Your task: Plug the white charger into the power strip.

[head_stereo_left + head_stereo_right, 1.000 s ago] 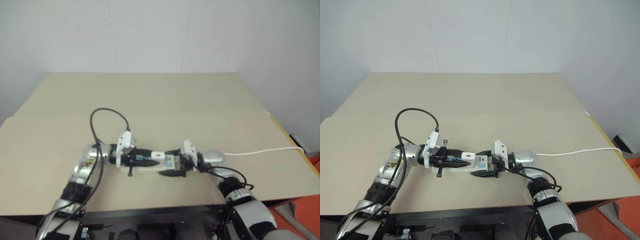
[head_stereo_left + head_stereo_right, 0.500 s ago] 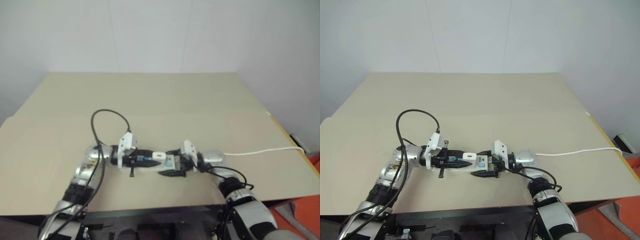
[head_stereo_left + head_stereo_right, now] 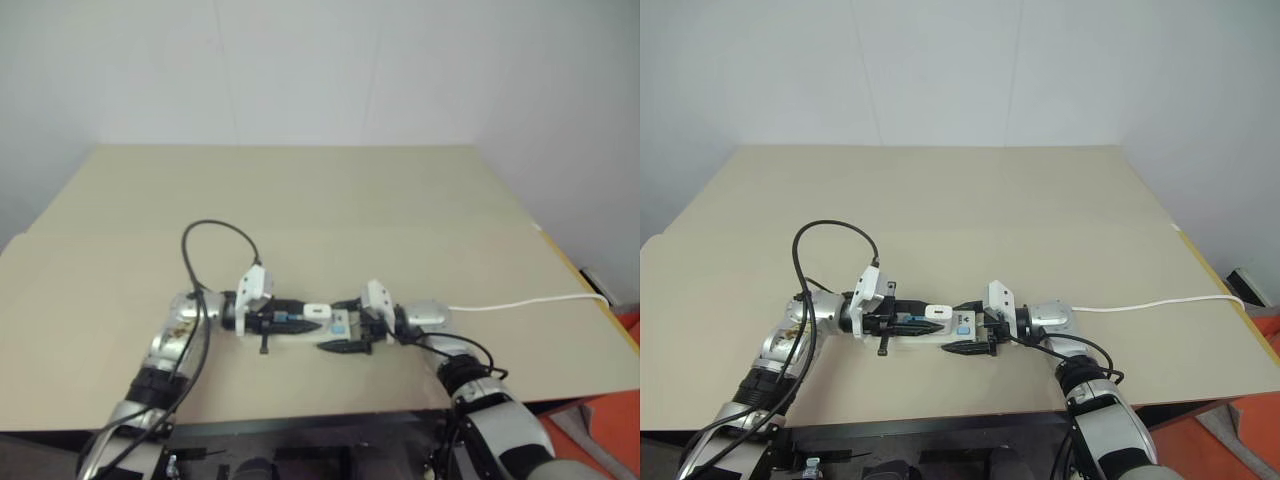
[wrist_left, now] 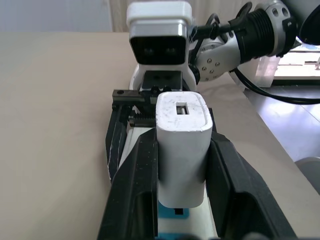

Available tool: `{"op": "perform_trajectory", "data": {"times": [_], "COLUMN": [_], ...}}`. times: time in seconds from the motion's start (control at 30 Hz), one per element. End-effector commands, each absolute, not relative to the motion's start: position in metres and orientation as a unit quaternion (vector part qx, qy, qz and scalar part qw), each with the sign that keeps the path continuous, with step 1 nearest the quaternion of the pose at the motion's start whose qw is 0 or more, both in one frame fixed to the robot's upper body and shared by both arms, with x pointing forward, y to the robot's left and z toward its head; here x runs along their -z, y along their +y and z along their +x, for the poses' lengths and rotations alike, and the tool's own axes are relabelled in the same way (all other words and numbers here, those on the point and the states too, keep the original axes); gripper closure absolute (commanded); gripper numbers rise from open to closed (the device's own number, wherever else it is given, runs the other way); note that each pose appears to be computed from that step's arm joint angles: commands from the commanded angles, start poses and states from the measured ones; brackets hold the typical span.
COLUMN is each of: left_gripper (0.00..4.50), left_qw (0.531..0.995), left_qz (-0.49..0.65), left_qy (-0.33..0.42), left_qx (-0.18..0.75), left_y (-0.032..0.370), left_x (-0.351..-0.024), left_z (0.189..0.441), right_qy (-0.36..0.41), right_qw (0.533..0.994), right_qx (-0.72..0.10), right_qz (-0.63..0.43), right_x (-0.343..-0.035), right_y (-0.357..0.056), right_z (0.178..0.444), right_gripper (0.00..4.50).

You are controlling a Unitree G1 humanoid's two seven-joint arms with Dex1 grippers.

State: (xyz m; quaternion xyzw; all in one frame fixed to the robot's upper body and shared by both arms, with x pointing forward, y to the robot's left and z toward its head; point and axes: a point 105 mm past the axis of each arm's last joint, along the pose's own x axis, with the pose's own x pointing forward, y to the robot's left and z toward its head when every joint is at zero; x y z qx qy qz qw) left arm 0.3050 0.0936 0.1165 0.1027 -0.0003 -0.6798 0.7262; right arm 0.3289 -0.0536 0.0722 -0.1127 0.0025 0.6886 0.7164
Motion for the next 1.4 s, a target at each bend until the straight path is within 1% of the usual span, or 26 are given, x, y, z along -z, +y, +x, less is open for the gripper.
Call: {"op": "perform_trajectory", "data": {"times": [0.03,0.37,0.57,0.97,1.1,1.17,1.23,1.4], "left_gripper": [3.53,3.53,3.53,3.53,3.53,2.82,2.34,0.79], "left_qw": [0.732,0.745,0.743,0.744,0.740,0.734,0.735,0.740], "left_qz": [0.121,0.124,0.136,0.140,0.141,0.140,0.135,0.133], "left_qy": [0.010,0.054,0.082,0.087,0.107,0.114,0.106,0.093], "left_qx": [0.670,0.653,0.651,0.648,0.649,0.655,0.656,0.653], "left_y": [0.104,0.119,0.132,0.131,0.131,0.131,0.129,0.126], "left_x": [-0.112,-0.095,-0.084,-0.078,-0.077,-0.078,-0.082,-0.089], "left_z": [0.309,0.317,0.316,0.317,0.317,0.316,0.317,0.320], "right_qy": [0.043,0.045,0.046,0.047,0.046,0.046,0.046,0.046], "right_qw": [0.720,0.718,0.719,0.718,0.719,0.719,0.719,0.719], "right_qx": [-0.683,-0.684,-0.683,-0.684,-0.683,-0.683,-0.683,-0.684], "right_qz": [-0.117,-0.119,-0.120,-0.120,-0.119,-0.119,-0.119,-0.118], "right_x": [-0.055,-0.055,-0.054,-0.055,-0.055,-0.055,-0.056,-0.056], "right_y": [-0.062,-0.063,-0.065,-0.065,-0.065,-0.065,-0.064,-0.063], "right_z": [0.325,0.325,0.325,0.325,0.325,0.325,0.325,0.325], "right_gripper": [1.07,1.07,1.07,1.07,1.07,1.07,1.07,1.07]}}
